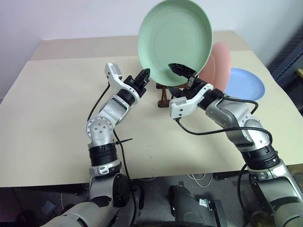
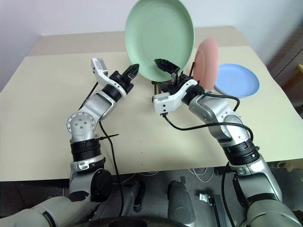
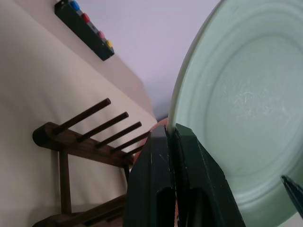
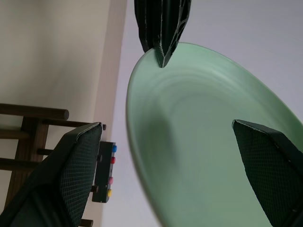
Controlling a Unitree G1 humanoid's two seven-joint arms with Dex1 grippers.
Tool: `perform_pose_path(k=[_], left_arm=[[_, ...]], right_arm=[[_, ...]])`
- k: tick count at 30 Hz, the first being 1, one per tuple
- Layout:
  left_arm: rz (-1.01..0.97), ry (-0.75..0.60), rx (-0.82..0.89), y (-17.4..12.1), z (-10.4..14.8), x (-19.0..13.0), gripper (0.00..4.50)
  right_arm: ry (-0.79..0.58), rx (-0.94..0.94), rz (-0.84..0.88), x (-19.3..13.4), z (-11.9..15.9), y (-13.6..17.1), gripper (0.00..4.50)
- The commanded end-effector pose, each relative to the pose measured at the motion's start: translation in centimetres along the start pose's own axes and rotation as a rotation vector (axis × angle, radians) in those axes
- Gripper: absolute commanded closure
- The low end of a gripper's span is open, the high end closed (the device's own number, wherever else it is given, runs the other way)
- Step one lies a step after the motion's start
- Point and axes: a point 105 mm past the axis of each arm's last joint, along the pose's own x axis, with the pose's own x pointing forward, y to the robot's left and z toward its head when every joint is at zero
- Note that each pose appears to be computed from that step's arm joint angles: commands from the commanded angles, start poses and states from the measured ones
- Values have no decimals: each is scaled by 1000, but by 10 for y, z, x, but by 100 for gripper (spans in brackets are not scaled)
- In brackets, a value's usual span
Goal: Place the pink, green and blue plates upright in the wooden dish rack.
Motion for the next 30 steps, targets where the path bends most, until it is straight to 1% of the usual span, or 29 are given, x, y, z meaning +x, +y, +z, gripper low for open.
perform_pose_path(k=[1, 3, 10, 11, 19, 25, 28, 30], left_arm=[[-49, -38, 31, -14, 9, -3, 450], [-41, -47, 49, -13, 10, -3, 450], [-65, -81, 143, -22, 15, -3, 450], [-71, -81, 150, -23, 14, -3, 450], [-81, -96, 215, -27, 16, -2, 450], [-110, -81, 199, -30, 12, -2, 450], [-121, -77, 198, -30, 11, -3, 366], [-139, -81, 191, -32, 13, -4, 270]], right_arm=[[-8, -3, -45, 2, 2, -13, 24], [-9, 10, -40, 2, 3, -11, 83], [-14, 28, -32, 3, 5, -9, 422], [-16, 33, -28, 3, 5, -8, 442], [-17, 62, -12, 4, 6, -5, 442], [-3, 63, -20, 4, 2, -8, 442], [2, 63, -23, 4, 0, -8, 450], [6, 62, -29, 4, -2, -10, 450]])
